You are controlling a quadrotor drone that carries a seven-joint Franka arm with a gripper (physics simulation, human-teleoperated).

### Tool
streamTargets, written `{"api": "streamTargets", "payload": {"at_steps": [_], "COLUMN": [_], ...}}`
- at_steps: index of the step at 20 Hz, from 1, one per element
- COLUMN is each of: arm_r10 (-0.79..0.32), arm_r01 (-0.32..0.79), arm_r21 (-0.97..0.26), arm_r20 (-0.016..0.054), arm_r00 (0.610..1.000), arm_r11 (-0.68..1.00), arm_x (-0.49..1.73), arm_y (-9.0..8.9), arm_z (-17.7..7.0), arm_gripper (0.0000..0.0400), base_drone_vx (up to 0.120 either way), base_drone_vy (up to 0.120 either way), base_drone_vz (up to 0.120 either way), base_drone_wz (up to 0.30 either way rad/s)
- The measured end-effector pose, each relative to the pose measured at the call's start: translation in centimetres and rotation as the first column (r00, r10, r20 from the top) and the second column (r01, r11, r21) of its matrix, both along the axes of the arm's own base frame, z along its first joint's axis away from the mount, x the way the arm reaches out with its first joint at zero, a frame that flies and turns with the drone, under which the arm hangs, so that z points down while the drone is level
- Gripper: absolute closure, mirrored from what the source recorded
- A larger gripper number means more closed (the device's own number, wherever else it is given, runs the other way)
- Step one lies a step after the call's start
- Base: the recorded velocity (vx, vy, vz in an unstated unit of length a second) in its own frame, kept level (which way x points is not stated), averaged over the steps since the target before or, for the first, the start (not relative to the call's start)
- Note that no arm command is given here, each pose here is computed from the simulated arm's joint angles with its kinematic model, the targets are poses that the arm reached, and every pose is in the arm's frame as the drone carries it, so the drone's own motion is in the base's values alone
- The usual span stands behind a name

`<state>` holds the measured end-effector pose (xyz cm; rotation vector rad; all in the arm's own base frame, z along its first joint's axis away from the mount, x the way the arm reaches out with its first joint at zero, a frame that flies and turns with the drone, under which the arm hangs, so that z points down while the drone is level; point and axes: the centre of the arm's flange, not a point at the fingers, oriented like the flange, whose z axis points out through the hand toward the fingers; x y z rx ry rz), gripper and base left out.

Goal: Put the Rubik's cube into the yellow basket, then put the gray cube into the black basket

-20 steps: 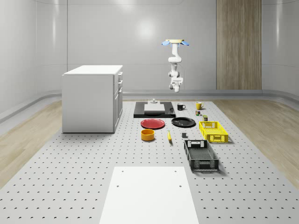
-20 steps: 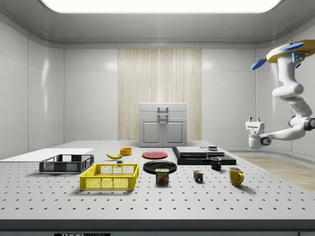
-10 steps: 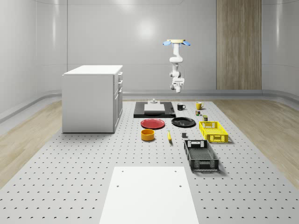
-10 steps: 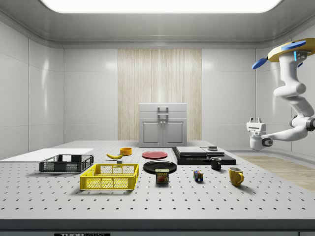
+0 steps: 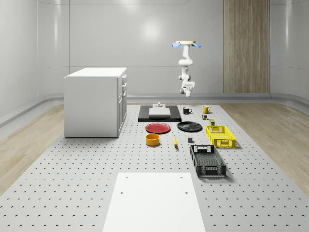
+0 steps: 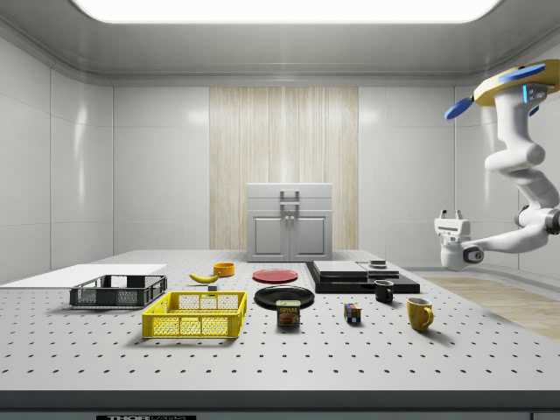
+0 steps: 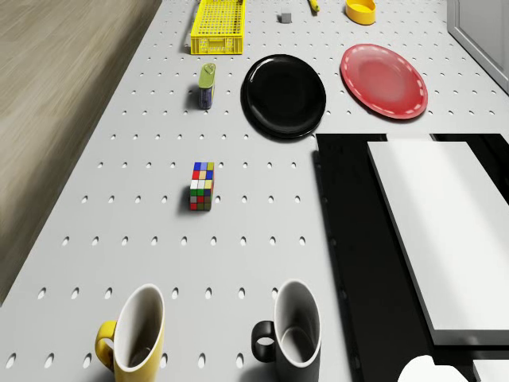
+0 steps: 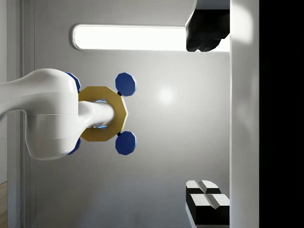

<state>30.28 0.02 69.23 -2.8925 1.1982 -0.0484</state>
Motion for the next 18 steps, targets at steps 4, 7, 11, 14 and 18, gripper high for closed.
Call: {"api": "streamTargets", "payload": {"at_steps": [4, 7, 11, 14, 18], "arm_r10": [0.0, 0.0, 0.0, 0.0, -0.001], "arm_r01": [0.0, 0.0, 0.0, 0.001, 0.001], "arm_r21": [-0.002, -0.005, -0.012, -0.022, -0.045], "arm_r20": [0.003, 0.0053, 0.0083, 0.0106, 0.0137], "arm_r00": [1.0, 1.0, 1.0, 1.0, 1.0], "arm_r11": [1.0, 1.0, 1.0, 1.0, 0.999], "arm_x": [-0.03, -0.05, -0.08, -0.11, -0.14], "arm_y": [0.02, 0.05, 0.12, 0.22, 0.45], "arm_z": [0.0, 0.0, 0.0, 0.0, -0.01], "arm_gripper": [0.0, 0.0, 0.0, 0.0, 0.0], "base_drone_vx": [0.12, 0.12, 0.12, 0.12, 0.12], "base_drone_vy": [0.12, 0.12, 0.12, 0.12, 0.04], "base_drone_vz": [0.0, 0.0, 0.0, 0.0, 0.0], "base_drone_wz": [0.0, 0.0, 0.0, 0.0, 0.0]}}
